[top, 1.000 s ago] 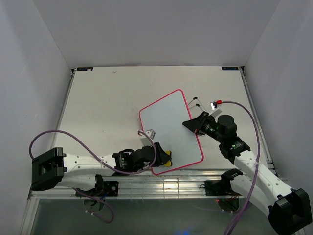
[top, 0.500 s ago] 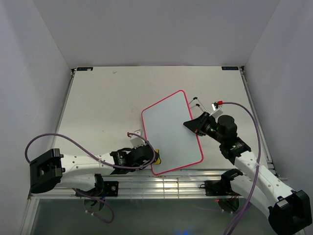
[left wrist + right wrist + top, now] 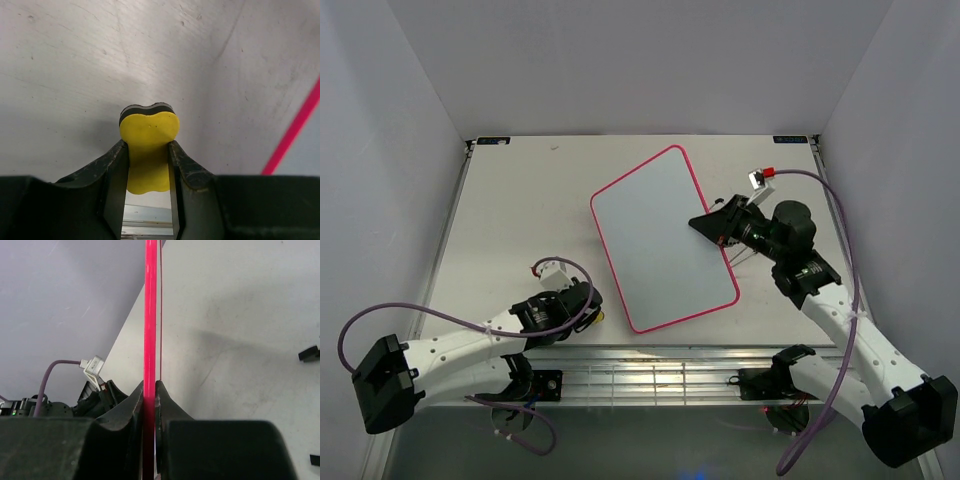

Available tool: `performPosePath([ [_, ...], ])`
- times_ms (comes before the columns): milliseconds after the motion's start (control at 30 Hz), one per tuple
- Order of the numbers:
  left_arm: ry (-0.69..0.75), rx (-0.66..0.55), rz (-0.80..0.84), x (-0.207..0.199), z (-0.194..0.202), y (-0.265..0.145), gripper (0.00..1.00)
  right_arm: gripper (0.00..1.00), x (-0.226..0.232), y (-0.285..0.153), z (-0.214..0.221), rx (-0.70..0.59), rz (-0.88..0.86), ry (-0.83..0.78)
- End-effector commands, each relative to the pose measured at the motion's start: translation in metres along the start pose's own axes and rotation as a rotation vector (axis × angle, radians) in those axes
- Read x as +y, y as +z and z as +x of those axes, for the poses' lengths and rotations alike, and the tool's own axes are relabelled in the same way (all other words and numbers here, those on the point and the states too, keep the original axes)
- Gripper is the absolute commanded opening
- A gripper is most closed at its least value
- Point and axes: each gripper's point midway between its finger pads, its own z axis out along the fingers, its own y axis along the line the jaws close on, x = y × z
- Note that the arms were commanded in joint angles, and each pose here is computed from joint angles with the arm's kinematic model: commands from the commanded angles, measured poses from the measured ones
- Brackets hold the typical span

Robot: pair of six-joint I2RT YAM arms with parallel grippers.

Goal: Erase the whiteboard

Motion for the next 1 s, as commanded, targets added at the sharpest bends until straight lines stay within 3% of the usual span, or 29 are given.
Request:
performPosePath([
  [0,0.027,-0.013,-0.045,0.003,-0.012,0.001,0.00,0.08,0.072,-0.007,-0.060,-0.082,-0.216,-0.205],
  [100,0.060,0.029,-0.062,-0.003,-0.009,0.011,0.00,0.08,0.062,-0.003,-0.066,-0.004,-0.167,-0.327],
  [233,0.093,0.051,-0.117,-0.009,-0.009,0.022,0.00,0.08,0.062,-0.010,-0.110,0.019,-0.065,-0.487],
  [367,0.115,0.056,-0.153,-0.015,-0.013,0.029,0.17,0.08,0.032,-0.021,-0.139,0.074,0.089,-0.555],
  [467,0.135,0.065,-0.166,-0.021,-0.014,0.032,0.41,0.08,0.002,-0.031,-0.154,0.099,0.151,-0.512],
  [500,0.139,0.069,-0.163,-0.023,-0.014,0.032,0.58,0.08,-0.008,-0.036,-0.162,0.093,0.173,-0.502],
  [600,0.145,0.076,-0.148,-0.029,-0.015,0.031,0.88,0.08,-0.028,-0.038,-0.169,0.114,0.194,-0.477],
  [633,0.149,0.076,-0.141,-0.030,-0.016,0.029,0.91,0.08,-0.030,-0.040,-0.172,0.113,0.186,-0.472],
  [733,0.155,0.075,-0.128,-0.036,-0.021,0.025,0.98,0.08,-0.033,-0.039,-0.179,0.115,0.169,-0.464],
  [967,0.196,0.038,-0.079,-0.053,-0.052,-0.007,0.98,0.08,-0.049,-0.036,-0.173,0.176,0.161,-0.497],
])
